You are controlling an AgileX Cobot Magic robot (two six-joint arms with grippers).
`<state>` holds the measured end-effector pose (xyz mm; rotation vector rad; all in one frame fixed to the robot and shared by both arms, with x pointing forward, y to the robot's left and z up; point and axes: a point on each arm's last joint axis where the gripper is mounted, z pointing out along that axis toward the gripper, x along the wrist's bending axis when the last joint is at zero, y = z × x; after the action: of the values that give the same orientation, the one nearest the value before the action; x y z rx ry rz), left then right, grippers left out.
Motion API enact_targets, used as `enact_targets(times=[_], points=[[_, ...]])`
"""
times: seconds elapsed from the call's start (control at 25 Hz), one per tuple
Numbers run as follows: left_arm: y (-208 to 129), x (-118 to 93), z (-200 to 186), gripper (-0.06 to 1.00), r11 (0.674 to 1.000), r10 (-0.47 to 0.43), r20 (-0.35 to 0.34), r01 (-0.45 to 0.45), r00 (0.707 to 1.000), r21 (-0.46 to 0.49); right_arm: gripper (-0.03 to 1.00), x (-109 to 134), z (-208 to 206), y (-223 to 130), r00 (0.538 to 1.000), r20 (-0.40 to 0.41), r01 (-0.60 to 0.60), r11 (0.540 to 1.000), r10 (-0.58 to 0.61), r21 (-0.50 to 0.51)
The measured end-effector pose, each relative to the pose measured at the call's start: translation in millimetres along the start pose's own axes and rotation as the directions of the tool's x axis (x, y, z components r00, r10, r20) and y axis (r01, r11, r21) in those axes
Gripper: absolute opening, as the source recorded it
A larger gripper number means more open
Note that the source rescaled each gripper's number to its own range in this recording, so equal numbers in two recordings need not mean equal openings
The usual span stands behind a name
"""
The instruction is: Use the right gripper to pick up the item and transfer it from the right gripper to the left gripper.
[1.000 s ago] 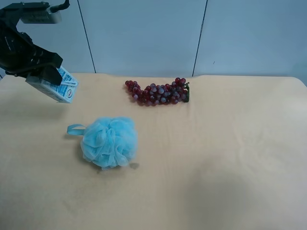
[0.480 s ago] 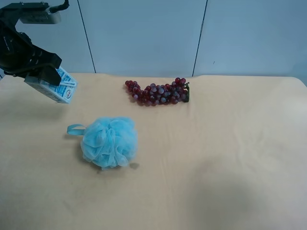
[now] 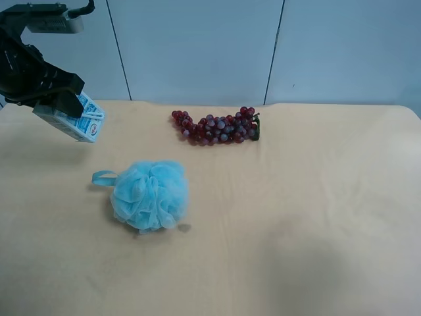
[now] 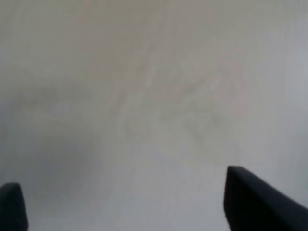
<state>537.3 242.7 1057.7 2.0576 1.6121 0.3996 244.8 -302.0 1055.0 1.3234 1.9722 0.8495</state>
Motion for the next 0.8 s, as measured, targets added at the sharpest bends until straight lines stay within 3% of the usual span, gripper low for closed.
enact_targets(times=[0.16,0.36,0.56,0.8], points=[[-0.5,-0.1,0.0,0.0,1.0,0.0,0.001,0.0,1.0,0.005,0.65,1.2,-14.4,-11.0,0.983,0.14,-0.104,0.989,0.118,-0.103],[-0.5,0.2,0.0,0.0,1.0,0.004,-0.003,-0.004,1.0,0.006,0.64,0.3,-16.5,-12.8,0.94,0.26,-0.196,0.974,0.22,-0.117],[-0.5,0.3,0.0,0.0,1.0,0.005,-0.003,-0.005,1.0,0.006,0.63,0.8,-16.4,-12.7,0.938,0.262,-0.203,0.972,0.227,-0.118],[-0.5,0.3,0.0,0.0,1.0,0.005,-0.003,-0.005,1.0,0.006,0.64,9.2,-14.7,-10.1,0.972,0.175,-0.137,0.984,0.155,-0.112]])
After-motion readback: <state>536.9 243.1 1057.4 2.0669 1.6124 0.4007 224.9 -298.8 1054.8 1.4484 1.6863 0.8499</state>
